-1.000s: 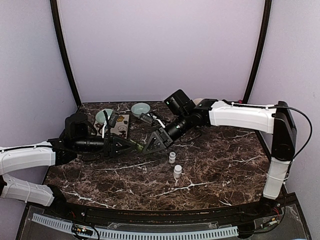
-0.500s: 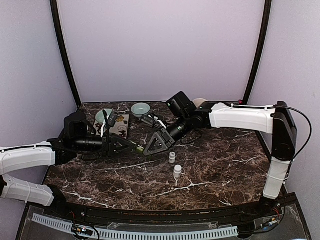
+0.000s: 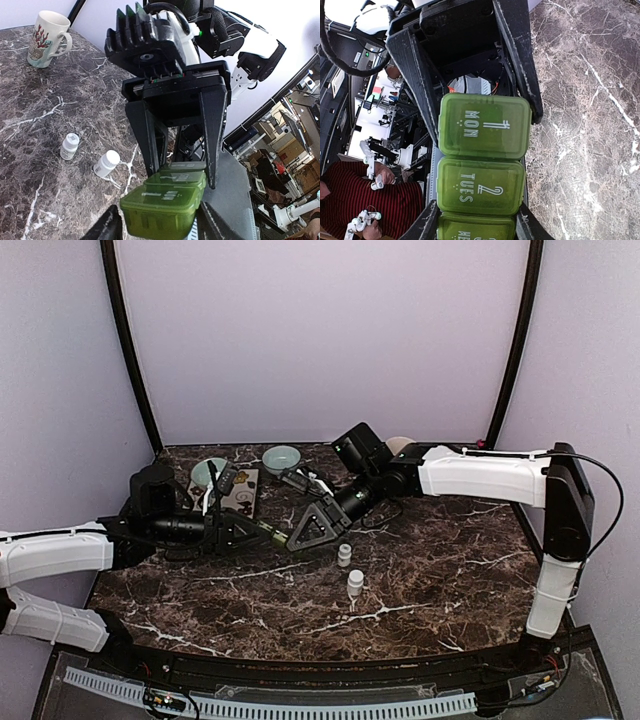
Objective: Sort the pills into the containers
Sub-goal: Open the lid of the pill container.
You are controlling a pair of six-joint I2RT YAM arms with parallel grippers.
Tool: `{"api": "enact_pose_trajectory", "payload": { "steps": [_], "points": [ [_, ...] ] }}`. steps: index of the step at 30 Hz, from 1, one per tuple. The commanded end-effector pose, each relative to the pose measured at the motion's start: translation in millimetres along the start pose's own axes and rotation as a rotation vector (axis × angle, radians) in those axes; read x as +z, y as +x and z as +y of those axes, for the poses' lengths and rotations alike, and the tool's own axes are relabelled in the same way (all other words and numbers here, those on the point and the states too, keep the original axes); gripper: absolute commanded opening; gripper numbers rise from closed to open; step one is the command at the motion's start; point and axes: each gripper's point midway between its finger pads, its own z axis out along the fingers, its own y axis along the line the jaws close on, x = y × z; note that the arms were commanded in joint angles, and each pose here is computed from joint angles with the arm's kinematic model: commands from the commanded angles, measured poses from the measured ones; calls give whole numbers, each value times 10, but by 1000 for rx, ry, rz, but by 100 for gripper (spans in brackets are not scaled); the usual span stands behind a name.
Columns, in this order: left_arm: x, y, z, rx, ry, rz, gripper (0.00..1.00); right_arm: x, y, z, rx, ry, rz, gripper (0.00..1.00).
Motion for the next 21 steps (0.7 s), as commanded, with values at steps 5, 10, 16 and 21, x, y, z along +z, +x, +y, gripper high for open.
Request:
{"api": "enact_pose_trajectory", "payload": {
  "steps": [5,10,16,21],
  "points": [
    [-60,-131,49,15,-8,-33,50,-39,1,71,-41,-26,8,35],
    [-61,-155,63,11,-8,-33,49,-29,17,57,-45,-23,18,35],
    [-32,-183,61,8,5,-25,50,0,14,38,-51,-24,28,34],
    [-12,-197,61,7,16,-19,50,34,13,33,-54,-34,36,33]
  ]
}}
